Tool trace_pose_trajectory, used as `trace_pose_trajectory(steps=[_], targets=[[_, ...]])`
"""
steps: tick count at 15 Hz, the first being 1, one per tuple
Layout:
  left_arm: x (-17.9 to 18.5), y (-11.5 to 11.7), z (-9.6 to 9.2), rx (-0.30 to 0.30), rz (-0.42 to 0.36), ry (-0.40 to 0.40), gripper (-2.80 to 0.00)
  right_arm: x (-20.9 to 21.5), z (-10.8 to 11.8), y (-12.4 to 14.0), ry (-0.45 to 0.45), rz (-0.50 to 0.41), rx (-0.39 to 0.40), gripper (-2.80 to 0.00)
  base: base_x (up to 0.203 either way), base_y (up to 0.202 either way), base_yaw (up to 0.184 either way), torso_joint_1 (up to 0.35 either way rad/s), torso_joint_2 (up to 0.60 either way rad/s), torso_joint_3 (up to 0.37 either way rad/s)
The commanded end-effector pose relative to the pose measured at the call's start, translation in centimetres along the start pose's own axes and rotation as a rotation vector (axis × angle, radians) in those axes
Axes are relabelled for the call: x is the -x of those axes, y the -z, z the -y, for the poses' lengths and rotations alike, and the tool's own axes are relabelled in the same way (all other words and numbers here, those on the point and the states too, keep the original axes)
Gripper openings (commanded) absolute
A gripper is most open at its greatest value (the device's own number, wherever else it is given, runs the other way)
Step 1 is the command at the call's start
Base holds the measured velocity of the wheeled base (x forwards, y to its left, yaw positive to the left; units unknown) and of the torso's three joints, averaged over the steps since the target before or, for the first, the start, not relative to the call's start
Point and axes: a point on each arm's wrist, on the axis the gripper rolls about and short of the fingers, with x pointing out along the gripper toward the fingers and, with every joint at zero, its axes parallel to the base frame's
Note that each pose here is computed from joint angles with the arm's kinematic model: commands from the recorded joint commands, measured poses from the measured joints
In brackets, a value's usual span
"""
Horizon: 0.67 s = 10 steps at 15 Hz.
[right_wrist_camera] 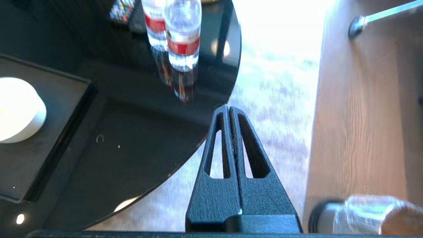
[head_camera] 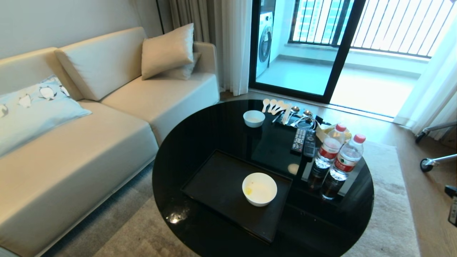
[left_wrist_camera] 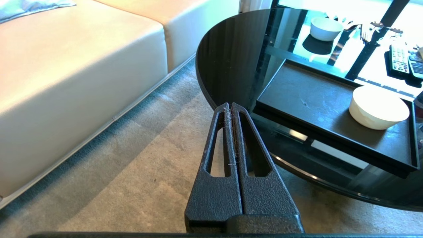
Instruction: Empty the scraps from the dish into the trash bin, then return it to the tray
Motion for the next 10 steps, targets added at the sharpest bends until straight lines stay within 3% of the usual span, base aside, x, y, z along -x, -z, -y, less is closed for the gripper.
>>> trace_pose_trajectory(steps=[1,6,10], targets=[[0.0,0.0,0.0,0.001,0.001,0.0,-2.8,3.4,1.8,2.6,-0.003,0.142,-0.023,-2.8,0.0,0.0,0.0,0.0,0.0,0.0],[0.0,0.0,0.0,0.001,0.001,0.0,-2.8,6.7,2.3,9.4,-0.094,0.255,0.072,-2.8,0.0,0.0,0.0,0.0,0.0,0.0],[0.0,0.0,0.0,0.001,0.001,0.0,-2.8,6.9,2.2,12.4,-0.174,0.11,0.149,-2.8,0.0,0.0,0.0,0.0,0.0,0.0]])
